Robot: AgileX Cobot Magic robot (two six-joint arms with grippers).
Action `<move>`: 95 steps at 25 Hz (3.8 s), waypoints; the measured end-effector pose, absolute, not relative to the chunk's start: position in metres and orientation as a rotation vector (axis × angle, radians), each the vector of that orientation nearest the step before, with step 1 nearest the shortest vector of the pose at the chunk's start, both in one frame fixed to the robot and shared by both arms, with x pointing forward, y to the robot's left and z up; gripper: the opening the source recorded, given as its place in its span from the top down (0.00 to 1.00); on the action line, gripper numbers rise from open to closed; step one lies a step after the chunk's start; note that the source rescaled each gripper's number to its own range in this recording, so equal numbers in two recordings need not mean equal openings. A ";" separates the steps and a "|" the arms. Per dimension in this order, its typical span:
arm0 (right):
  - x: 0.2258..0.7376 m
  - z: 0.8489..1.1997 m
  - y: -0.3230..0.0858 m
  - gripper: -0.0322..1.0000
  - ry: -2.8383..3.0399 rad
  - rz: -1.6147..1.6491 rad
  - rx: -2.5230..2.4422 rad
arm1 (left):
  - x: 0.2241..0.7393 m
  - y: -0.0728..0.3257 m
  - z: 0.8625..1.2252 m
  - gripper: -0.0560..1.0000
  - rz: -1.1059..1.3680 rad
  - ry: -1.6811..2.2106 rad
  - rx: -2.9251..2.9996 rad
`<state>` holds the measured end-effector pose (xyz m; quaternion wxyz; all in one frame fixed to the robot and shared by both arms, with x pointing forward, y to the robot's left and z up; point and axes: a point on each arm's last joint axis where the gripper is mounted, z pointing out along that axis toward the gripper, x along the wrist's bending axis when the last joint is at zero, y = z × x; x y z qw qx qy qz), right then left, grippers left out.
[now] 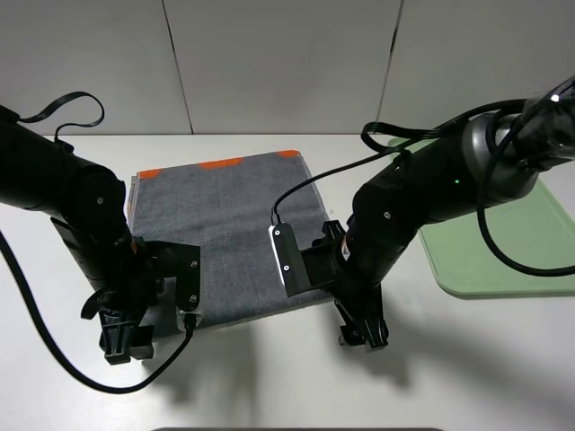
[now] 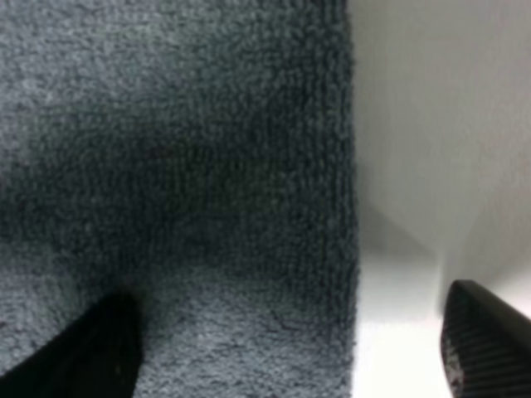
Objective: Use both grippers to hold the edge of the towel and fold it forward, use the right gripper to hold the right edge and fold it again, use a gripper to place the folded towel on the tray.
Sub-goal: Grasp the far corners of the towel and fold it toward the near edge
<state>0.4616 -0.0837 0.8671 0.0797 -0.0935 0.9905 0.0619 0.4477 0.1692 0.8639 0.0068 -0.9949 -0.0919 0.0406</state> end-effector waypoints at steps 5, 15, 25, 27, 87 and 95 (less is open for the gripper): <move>0.461 0.866 -0.084 0.16 2.978 0.177 -0.238 | 0.448 0.169 0.864 0.34 0.128 -0.289 -3.112; 0.461 0.865 -0.085 0.52 2.974 0.178 -0.233 | 0.447 0.169 0.863 0.35 0.133 -0.289 -3.109; 0.465 0.865 -0.081 0.54 2.940 0.239 -0.094 | 0.447 0.169 0.863 0.35 0.133 -0.289 -3.109; 0.466 0.865 -0.081 0.54 2.933 0.252 -0.073 | 0.447 0.169 0.863 0.35 0.136 -0.289 -3.108; 0.456 0.908 -0.090 0.97 2.954 0.260 0.120 | 0.432 0.175 0.907 0.94 0.187 -0.323 -3.122; 0.446 0.930 -0.097 0.97 2.979 0.243 0.235 | 0.421 0.178 0.934 0.94 0.186 -0.332 -3.153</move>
